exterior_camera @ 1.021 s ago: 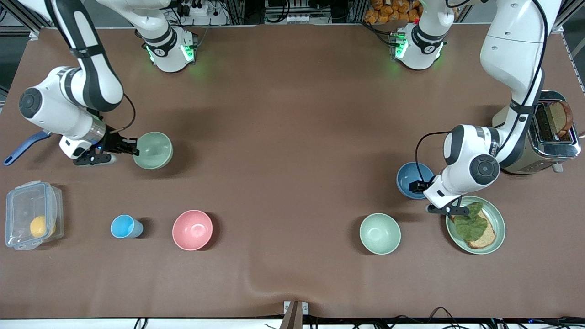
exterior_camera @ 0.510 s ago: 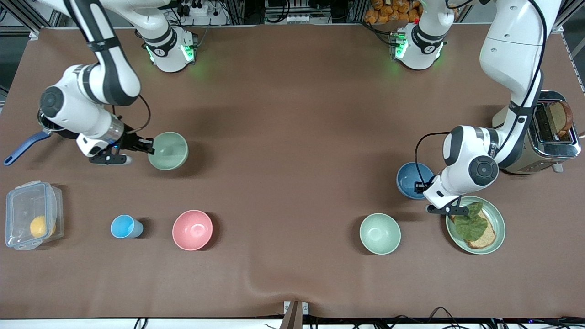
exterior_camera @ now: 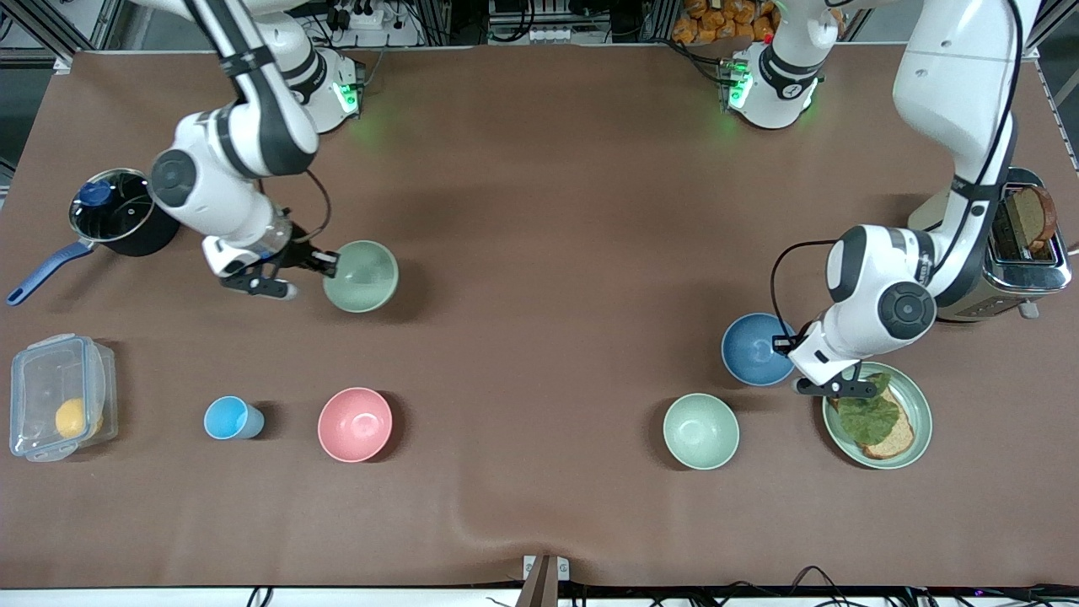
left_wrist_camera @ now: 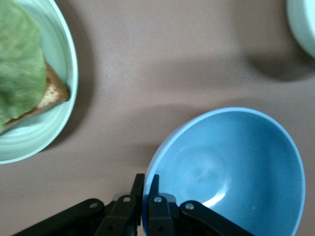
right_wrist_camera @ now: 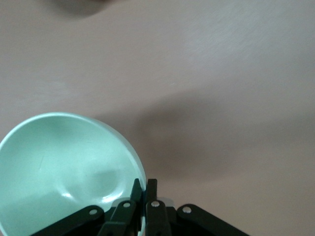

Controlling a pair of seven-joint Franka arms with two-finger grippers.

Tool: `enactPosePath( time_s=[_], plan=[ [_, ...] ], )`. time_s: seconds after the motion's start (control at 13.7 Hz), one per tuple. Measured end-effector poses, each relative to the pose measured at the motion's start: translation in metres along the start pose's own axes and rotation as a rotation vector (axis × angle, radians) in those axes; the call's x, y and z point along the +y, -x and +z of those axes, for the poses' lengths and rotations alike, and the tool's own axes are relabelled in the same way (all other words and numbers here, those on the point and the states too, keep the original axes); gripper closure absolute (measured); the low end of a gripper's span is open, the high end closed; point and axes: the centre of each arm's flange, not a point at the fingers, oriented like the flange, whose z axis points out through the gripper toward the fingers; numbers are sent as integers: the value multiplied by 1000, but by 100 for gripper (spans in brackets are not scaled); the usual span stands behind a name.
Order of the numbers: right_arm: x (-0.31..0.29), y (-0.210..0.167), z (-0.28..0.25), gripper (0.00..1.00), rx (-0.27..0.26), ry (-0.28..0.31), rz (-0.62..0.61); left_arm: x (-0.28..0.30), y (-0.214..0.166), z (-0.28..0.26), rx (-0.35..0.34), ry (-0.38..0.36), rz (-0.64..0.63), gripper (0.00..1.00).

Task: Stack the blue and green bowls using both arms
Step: 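Carry the green bowl toward the table center while the left gripper lifts the blue bowl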

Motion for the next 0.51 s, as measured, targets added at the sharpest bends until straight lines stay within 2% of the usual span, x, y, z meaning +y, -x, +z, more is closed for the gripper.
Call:
enactPosePath(
  time_s=[0.22, 0.51],
  plan=[
    [-68, 43, 6, 95, 45, -29, 85, 7, 1, -37, 39, 0, 11, 94],
    [-134, 104, 24, 95, 75, -74, 173, 69, 10, -73, 40, 42, 25, 94]
  ],
)
